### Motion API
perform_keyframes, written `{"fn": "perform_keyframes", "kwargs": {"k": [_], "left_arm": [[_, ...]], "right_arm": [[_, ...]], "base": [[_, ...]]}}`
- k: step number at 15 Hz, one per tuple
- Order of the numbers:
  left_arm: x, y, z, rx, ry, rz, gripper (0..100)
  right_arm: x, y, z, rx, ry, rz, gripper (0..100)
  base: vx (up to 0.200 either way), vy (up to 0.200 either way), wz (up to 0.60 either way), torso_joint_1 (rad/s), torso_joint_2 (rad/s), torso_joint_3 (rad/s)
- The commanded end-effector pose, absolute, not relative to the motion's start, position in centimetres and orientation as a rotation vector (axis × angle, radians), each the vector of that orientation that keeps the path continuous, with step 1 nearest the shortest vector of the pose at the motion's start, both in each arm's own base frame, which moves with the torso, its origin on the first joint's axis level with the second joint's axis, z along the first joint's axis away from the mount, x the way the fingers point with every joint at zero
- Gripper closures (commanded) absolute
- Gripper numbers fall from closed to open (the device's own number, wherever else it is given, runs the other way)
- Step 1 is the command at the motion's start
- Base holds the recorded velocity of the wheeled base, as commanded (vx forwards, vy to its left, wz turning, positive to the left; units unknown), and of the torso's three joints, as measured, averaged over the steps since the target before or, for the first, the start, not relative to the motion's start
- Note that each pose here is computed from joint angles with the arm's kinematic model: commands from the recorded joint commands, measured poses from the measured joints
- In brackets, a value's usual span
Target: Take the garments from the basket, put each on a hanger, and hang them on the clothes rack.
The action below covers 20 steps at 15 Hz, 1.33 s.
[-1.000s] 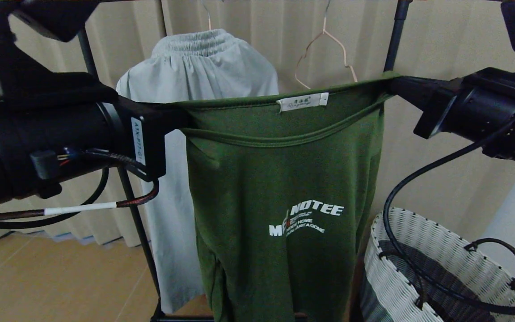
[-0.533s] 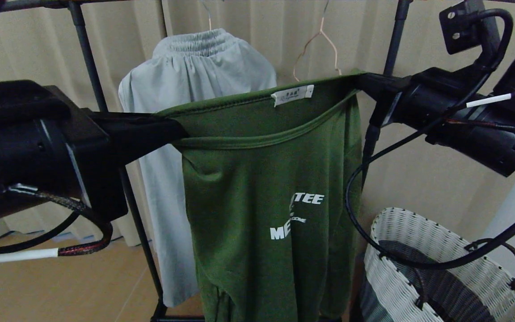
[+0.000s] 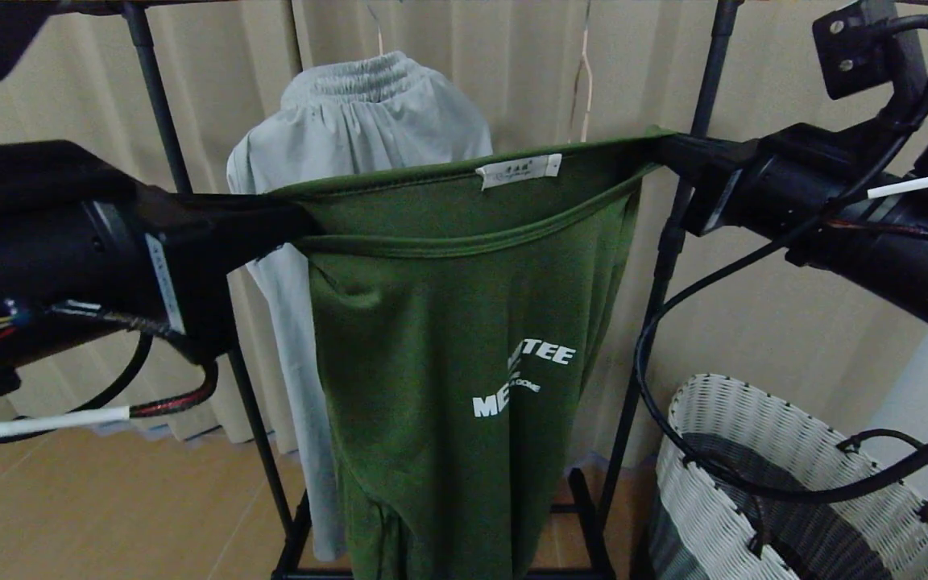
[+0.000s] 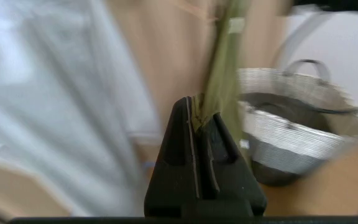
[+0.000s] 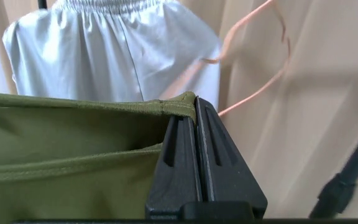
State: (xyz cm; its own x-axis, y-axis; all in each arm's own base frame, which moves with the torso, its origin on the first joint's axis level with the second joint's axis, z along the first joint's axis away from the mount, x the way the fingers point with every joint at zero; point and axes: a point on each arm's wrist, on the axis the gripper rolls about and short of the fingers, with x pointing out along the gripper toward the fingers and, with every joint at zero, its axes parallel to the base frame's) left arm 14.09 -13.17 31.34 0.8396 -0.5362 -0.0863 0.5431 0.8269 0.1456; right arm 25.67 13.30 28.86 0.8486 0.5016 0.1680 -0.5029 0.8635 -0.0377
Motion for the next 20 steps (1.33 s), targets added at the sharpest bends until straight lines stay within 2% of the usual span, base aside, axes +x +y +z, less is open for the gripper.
{"fn": "perform_keyframes", "kwargs": {"k": [1,5,10,16,20], "left_arm": [[15.6,-14.2,31.1,0.176,0.056,-0.523,100],[20.2,-17.2,31.4,0.147,0.005,-0.373,100],[25.6,-18.4,30.7,0.126,-0.022,-0.283,100],[28.7,-20.9,30.5,0.113,-0.039,-0.276,100],[29.1,-21.3,30.5,0.091,-0.051,-0.246,100]], "right_arm": [[24.1,12.5,29.9,0.014,-0.208,0.527,100],[20.4,10.5,31.9,0.014,-0.214,0.526,100],[15.9,8.2,31.7,0.012,-0.198,0.534,100],[12.5,6.9,29.3,-0.006,-0.160,0.693,100],[11.5,6.8,28.5,-0.012,-0.153,0.798,100]], "base": [[0.000,0.000,0.00,0.000,0.00,0.000],[0.000,0.000,0.00,0.000,0.00,0.000],[0.000,0.000,0.00,0.000,0.00,0.000],[0.000,0.000,0.00,0.000,0.00,0.000],[0.000,0.000,0.00,0.000,0.00,0.000]]}}
